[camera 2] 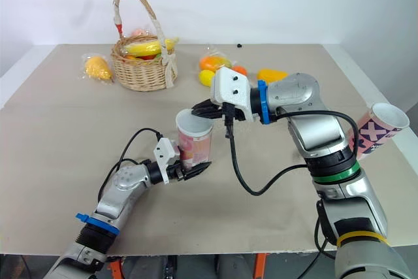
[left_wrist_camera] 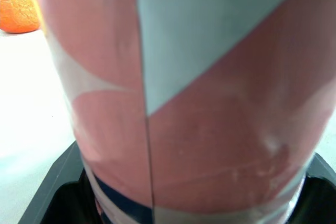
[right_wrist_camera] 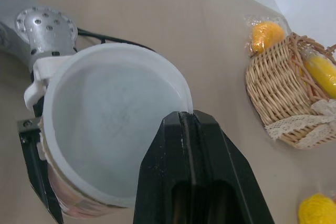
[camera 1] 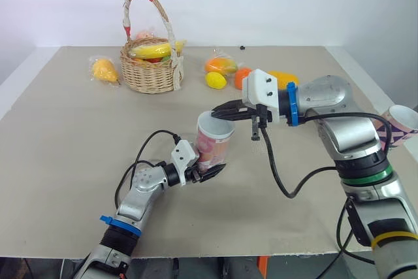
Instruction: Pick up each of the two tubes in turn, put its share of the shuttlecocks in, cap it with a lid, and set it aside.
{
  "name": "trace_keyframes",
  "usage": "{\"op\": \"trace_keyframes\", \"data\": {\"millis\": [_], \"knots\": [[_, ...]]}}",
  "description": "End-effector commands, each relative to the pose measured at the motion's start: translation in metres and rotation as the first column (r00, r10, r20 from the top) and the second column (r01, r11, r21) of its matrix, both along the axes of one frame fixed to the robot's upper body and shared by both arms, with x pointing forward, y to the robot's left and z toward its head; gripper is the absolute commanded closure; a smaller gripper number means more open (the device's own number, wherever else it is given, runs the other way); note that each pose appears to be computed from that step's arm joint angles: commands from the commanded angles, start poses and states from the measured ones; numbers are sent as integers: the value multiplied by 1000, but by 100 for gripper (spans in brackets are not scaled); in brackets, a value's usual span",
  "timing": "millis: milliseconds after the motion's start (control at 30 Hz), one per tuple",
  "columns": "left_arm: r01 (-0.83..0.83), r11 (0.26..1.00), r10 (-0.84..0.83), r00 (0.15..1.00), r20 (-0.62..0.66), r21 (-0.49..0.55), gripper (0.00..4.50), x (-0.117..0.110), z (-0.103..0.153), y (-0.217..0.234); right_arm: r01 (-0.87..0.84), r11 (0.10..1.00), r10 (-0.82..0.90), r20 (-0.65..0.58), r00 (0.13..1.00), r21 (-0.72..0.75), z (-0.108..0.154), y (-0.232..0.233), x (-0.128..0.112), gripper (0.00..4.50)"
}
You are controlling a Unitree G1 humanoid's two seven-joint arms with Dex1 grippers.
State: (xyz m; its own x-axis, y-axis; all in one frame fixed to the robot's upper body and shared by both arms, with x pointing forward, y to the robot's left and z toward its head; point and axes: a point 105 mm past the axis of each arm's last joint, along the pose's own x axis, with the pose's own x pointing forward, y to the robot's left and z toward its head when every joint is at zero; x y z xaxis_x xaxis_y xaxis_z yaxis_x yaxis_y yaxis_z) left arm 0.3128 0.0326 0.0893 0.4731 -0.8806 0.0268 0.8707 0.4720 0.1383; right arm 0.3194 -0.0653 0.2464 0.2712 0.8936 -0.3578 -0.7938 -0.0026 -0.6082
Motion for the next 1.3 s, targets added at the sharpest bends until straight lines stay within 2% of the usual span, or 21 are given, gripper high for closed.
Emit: {"op": "trace_keyframes", "data": {"millis": [33, 600, 1300], "knots": [[4, 1000, -3, 999, -51, 25, 122, -3, -13, 1, -2, 999, 5, 58, 998, -39, 6, -1, -2, 442], [5, 1000, -4, 999, -48, 22, 122, -2, -12, -1, -24, 989, 46, 150, 988, -148, -11, 10, -6, 442], [21, 1000, -19, 999, -50, 22, 122, -2, -12, -3, 9, 995, 16, 240, 971, -104, 21, 9, -4, 442]]}}
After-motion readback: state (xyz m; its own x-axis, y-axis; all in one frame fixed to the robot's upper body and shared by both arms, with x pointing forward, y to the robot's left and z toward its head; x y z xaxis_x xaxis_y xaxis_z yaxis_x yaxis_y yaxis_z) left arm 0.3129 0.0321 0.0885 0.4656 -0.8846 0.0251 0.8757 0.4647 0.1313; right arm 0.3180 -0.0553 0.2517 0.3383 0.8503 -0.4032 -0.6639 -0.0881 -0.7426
